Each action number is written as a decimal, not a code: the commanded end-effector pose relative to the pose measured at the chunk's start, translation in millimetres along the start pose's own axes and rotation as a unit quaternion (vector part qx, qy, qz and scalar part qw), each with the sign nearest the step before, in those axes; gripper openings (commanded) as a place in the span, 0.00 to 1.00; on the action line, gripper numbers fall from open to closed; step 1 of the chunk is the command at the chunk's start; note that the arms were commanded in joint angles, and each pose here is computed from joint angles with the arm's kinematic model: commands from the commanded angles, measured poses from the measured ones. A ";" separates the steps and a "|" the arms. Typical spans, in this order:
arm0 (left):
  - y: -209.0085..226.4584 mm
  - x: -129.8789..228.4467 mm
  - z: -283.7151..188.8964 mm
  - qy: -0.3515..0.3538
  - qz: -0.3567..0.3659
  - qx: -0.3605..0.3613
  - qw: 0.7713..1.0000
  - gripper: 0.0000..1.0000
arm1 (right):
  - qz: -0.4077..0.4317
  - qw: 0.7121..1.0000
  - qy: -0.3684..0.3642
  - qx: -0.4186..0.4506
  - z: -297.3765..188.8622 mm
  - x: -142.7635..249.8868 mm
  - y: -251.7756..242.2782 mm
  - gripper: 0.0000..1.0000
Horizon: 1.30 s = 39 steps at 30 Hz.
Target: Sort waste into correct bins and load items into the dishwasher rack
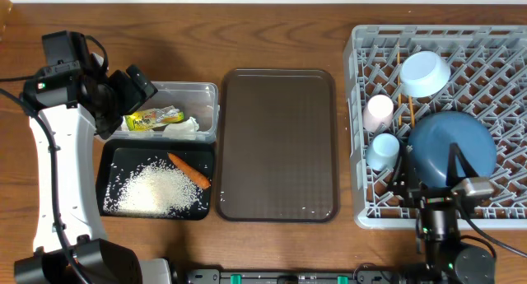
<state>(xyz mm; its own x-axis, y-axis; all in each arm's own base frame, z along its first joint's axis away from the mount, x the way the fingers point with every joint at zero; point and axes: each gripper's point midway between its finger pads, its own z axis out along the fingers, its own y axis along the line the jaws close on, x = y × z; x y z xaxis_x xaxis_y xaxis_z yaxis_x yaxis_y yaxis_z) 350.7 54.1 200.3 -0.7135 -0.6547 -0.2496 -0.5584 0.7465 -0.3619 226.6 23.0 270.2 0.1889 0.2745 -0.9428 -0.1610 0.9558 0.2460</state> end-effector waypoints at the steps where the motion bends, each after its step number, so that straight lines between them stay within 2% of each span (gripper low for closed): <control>1: 2.4 -0.5 -0.8 -0.001 0.005 -0.004 1.000 0.98 | -0.010 1.000 0.006 0.010 1.6 17.4 -8.8 0.99; 9: 2.4 -0.5 -0.7 -0.001 0.005 -0.004 1.000 0.98 | -0.032 0.998 0.042 0.018 2.3 61.0 -20.6 0.99; 19: 2.4 -0.5 -0.7 -0.001 0.005 -0.004 1.000 0.98 | -0.134 0.980 0.148 0.022 -7.7 110.2 -31.9 0.99; 25: 2.4 -0.5 -0.8 -0.001 0.005 -0.004 1.000 0.98 | -0.178 0.973 0.149 0.015 -7.7 110.3 -31.6 0.99; 39: 2.4 -0.5 -0.7 -0.001 0.005 -0.004 1.000 0.98 | -0.177 0.973 0.148 0.015 -7.5 109.8 -31.6 0.99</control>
<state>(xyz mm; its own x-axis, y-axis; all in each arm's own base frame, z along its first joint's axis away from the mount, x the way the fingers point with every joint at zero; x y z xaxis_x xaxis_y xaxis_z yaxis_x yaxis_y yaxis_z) 350.6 54.0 200.2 -0.7137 -0.6547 -0.2491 -0.5583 0.7464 -0.3621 245.2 25.0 157.4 -0.0631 -0.0944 -0.9935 -0.1156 0.9895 -0.0867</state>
